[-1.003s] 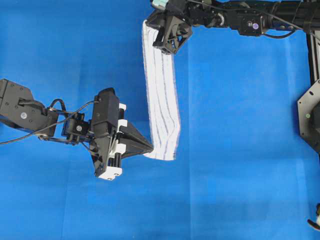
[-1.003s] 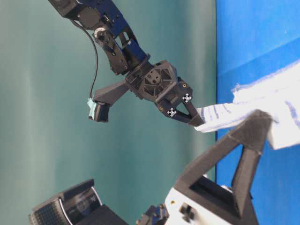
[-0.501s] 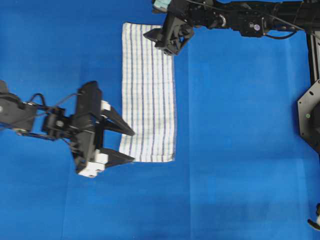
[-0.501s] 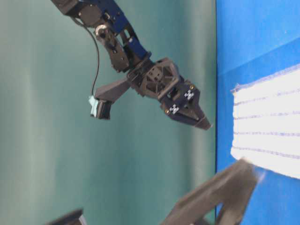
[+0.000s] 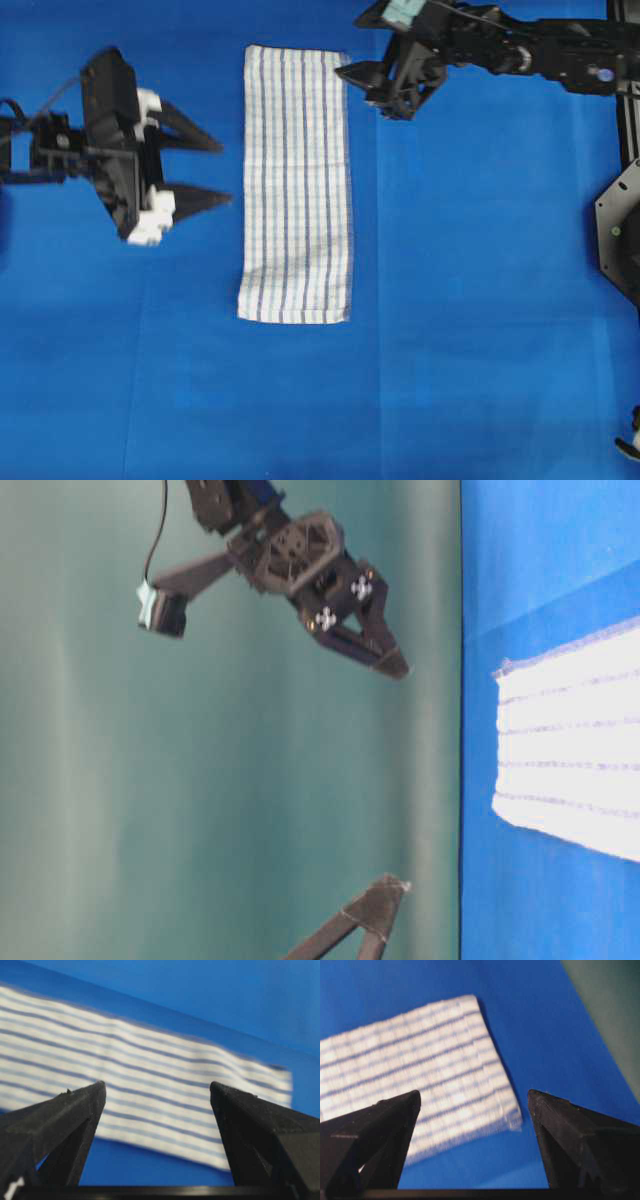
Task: Fold the blue towel.
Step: 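Open both grippers and move them away from the towel strip, then move both grippers to the strip's top corners and grasp them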
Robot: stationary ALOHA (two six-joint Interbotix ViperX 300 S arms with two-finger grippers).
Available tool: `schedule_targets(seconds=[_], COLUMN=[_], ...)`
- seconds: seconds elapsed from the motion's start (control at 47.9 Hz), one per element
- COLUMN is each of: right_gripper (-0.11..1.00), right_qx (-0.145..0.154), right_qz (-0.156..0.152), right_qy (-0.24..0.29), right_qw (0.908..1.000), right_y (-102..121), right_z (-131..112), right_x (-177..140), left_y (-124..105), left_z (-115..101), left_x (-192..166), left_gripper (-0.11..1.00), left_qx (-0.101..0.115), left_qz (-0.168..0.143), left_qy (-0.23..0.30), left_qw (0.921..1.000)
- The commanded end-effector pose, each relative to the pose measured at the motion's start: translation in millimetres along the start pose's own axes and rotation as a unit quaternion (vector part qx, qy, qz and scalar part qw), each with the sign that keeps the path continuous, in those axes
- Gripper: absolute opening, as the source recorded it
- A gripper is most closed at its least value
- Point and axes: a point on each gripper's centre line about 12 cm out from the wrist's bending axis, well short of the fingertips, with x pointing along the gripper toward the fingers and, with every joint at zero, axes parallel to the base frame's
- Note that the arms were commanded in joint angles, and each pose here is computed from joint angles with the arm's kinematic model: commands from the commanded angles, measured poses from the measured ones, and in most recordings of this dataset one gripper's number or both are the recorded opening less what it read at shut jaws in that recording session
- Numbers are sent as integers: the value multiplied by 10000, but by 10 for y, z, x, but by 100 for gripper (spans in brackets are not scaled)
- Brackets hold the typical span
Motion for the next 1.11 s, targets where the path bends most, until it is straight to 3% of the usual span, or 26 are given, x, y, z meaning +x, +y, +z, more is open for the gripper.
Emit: schedule_targets(seconds=[0.0, 0.251, 0.397, 0.689, 0.877, 1.086], right_gripper=[88, 88, 88, 88, 87, 87], right_qx=[83, 132, 137, 236, 421, 622], right_qz=[-35, -86, -112, -359, -539, -676], right_qy=[-234, -313, -362, -393, -303, -150], right_qw=[9997, 9994, 9992, 9983, 9972, 9957], right_y=[-13, -27, -35, -185, -271, -318], right_z=[66, 30, 66, 72, -19, -165], right_x=[-141, -203, -171, -8, 214, 479], left_y=[44, 61, 192, 722, 1140, 1462], left_z=[81, 94, 175, 367, 280, 105], left_x=[-30, -18, 25, 221, 475, 708], left_gripper=[80, 80, 80, 80, 80, 80], left_qx=[14, 23, 42, 319, 202, 45], left_qz=[60, 88, 285, 1006, 1446, 1730], left_qy=[-130, -120, -195, -216, 27, 160], left_qw=[9999, 9999, 9994, 9942, 9893, 9848])
